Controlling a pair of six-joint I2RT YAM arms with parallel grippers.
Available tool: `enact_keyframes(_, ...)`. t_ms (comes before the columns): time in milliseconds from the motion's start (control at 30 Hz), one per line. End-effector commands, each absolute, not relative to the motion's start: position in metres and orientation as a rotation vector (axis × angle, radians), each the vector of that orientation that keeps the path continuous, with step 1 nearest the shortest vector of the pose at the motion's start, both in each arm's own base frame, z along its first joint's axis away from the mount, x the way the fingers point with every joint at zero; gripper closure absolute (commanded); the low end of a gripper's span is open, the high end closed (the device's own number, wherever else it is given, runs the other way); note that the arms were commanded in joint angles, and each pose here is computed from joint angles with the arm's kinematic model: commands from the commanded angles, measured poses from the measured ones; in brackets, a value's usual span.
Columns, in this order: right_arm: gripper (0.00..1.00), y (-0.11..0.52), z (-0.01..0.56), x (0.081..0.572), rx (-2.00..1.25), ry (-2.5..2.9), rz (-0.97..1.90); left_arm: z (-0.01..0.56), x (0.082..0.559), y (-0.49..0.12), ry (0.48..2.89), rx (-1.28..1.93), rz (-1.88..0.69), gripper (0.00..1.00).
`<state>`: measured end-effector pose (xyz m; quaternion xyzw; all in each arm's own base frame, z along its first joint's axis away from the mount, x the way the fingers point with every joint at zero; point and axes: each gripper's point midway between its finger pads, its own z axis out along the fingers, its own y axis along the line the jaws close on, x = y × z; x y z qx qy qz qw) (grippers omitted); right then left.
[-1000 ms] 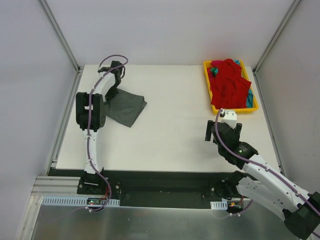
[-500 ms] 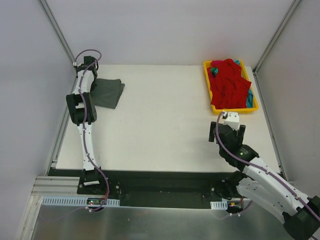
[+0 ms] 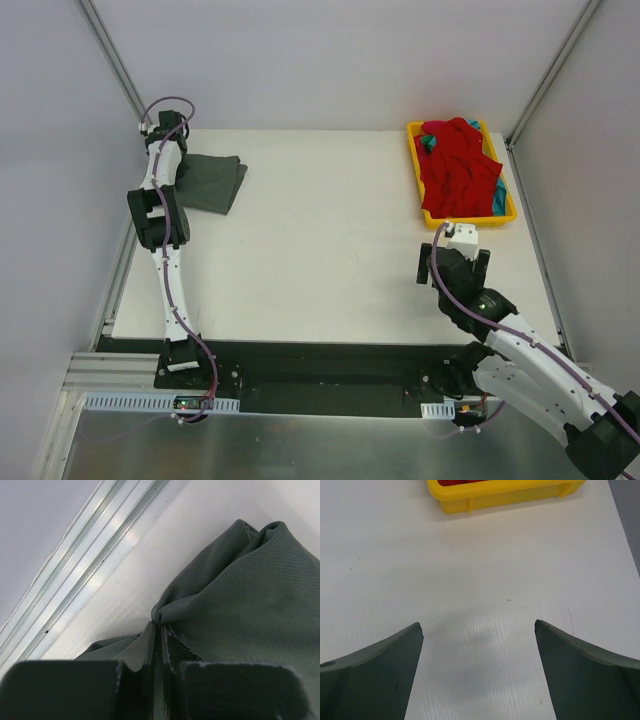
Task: Fold and stack the t-shirts
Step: Put the neatly folded tshirt into the corner of the board with the left arm
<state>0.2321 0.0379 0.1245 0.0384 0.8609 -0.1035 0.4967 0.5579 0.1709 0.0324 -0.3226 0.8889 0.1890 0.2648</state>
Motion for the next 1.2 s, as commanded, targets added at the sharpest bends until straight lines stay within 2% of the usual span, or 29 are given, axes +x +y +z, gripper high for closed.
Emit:
enact_keyframes(0,0.04,0.041,0.137,0.234,0.140,2.054,-0.191,0.080,0.560,0.179,2.320,-0.873,0.497,1.00)
enact_keyframes(100,0.04,0.043,0.141,0.232,0.141,2.050,-0.157,0.095,0.556,0.187,2.302,-0.850,0.562,0.98)
enact_keyframes(133,0.04,0.043,0.143,0.231,0.141,2.048,-0.147,0.100,0.551,0.190,2.294,-0.852,0.594,0.93)
enact_keyframes(167,0.04,0.044,0.145,0.230,0.144,2.042,-0.130,0.104,0.549,0.192,2.292,-0.844,0.614,0.77)
enact_keyframes(267,0.04,0.046,0.151,0.229,0.149,2.025,-0.089,0.121,0.544,0.198,2.273,-0.817,0.672,0.77)
enact_keyframes(300,0.04,0.048,0.153,0.228,0.147,2.024,-0.078,0.128,0.539,0.200,2.263,-0.823,0.687,0.75)
enact_keyframes(333,0.04,0.049,0.155,0.228,0.139,2.026,-0.065,0.139,0.533,0.201,2.246,-0.833,0.703,0.68)
enact_keyframes(367,0.04,0.050,0.157,0.227,0.135,2.025,-0.056,0.145,0.527,0.200,2.242,-0.842,0.704,0.50)
enact_keyframes(400,0.04,0.051,0.158,0.226,0.127,2.031,-0.048,0.152,0.522,0.197,2.235,-0.850,0.686,0.10)
enact_keyframes(433,0.04,0.052,0.160,0.225,0.125,2.035,-0.042,0.158,0.519,0.193,2.239,-0.848,0.656,0.01)
enact_keyframes(633,0.04,0.051,0.165,0.223,0.185,2.029,-0.018,0.225,0.481,0.122,2.220,-0.875,0.243,0.01)
enact_keyframes(800,0.04,0.047,0.162,0.223,0.152,2.047,-0.068,0.269,0.413,0.034,2.155,-0.832,0.051,0.01)
enact_keyframes(867,0.04,0.047,0.162,0.223,0.137,2.045,-0.073,0.263,0.384,-0.001,2.129,-0.757,0.042,0.01)
enact_keyframes(1000,0.04,0.050,0.157,0.224,0.120,2.022,-0.046,0.229,0.326,-0.058,2.150,-0.596,-0.143,0.01)
enact_keyframes(1167,0.04,0.054,0.144,0.221,0.151,1.989,0.036,0.194,0.269,-0.043,2.101,-0.593,-0.166,0.01)
